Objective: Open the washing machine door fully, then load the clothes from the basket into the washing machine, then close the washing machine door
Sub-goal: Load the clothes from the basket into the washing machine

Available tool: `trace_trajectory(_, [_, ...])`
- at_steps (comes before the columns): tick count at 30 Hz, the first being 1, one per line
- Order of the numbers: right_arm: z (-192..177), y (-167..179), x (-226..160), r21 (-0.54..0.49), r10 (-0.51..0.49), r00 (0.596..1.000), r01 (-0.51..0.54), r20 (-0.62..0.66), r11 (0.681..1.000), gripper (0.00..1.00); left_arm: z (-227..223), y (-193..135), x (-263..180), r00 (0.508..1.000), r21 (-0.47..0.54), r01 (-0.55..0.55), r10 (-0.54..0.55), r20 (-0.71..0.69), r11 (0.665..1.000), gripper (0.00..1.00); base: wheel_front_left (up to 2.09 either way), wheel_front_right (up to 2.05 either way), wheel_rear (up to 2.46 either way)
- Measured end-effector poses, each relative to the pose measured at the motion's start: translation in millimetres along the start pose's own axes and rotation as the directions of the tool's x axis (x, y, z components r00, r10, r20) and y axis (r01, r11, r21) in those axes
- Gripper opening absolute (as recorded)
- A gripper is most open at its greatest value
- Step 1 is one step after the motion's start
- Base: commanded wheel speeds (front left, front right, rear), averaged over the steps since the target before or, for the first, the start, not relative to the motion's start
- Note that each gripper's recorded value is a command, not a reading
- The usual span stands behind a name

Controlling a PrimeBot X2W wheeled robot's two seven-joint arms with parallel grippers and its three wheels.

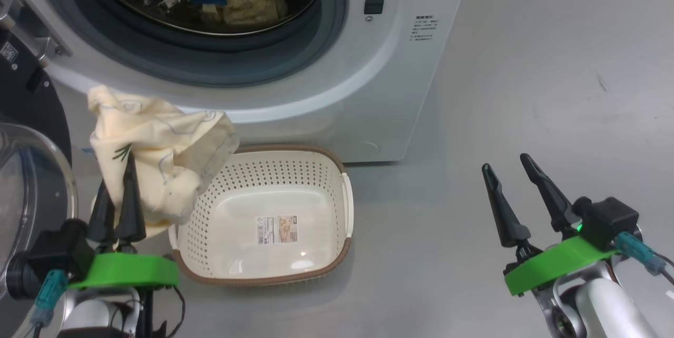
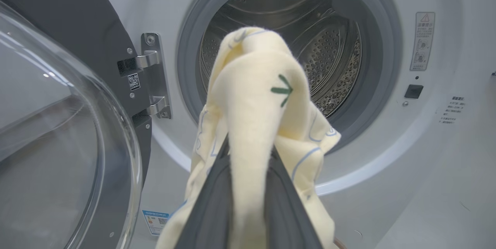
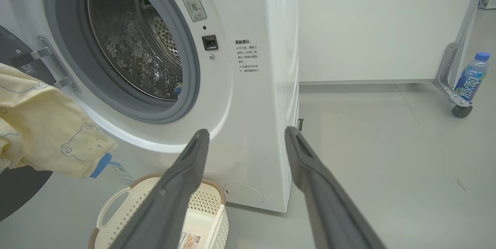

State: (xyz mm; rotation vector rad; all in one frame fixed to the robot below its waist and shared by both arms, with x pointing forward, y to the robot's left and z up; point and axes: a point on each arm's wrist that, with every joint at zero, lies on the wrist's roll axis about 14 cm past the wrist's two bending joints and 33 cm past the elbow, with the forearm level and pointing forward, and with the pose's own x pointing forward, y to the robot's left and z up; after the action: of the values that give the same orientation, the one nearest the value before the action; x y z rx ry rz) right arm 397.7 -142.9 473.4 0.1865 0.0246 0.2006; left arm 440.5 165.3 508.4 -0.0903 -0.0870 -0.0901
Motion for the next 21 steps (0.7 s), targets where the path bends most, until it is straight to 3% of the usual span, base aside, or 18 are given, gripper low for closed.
trace_trajectory(21, [19.8, -2.5, -22.0, -0.027, -0.021, 0.998, 0.022, 0.052, 0.999, 1.00, 3.5, 8.9, -41.4, 0.998, 0.020, -0.055, 0.055, -0.015, 0.998, 0.00, 0.00, 0.00, 0.00])
